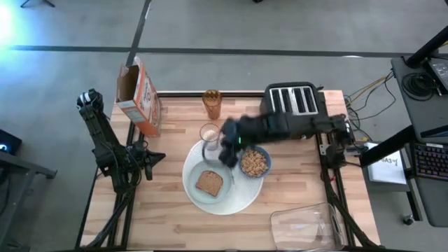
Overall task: Arrange a breakfast setting
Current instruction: Put the spoon on the placemat
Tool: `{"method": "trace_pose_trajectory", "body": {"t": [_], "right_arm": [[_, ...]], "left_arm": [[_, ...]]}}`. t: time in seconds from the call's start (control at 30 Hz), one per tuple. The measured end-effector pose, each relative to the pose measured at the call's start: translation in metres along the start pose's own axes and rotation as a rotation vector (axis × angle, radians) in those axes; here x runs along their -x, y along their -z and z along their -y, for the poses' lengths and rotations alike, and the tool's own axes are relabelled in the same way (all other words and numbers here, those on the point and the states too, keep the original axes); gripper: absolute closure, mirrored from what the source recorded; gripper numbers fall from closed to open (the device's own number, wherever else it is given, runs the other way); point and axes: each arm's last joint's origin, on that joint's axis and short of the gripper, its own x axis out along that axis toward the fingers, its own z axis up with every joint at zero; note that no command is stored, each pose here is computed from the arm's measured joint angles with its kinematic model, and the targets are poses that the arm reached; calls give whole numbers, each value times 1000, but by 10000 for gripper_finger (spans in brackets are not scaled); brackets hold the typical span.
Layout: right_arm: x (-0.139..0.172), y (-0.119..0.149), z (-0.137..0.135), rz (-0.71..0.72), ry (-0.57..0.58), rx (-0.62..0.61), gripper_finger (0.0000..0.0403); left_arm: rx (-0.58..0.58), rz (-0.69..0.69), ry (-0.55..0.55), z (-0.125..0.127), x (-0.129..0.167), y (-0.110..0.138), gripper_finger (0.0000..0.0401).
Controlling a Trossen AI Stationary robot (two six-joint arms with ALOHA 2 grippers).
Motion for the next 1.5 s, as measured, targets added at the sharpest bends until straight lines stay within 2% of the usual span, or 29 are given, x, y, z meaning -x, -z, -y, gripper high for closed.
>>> {"method": "trace_pose_trajectory", "body": {"t": [0.2,0.43,0.57,0.7,1.33,1.5], "right_arm": [[-9,46,-43,-60,24,21,394],[-34,96,-69,-106,44,-11,394],[-52,116,-69,-134,63,-56,394],[-65,125,-72,-128,6,-95,394],[-95,167,-57,-198,40,-213,394],[-106,175,-52,-208,6,-248,394]], "left_arm": [[2,0,1,0,0,0,399],[4,0,1,0,0,0,399],[6,0,2,0,0,0,399],[6,0,2,1,0,0,399],[14,-1,5,1,0,0,399],[17,-1,6,1,0,0,399]]}}
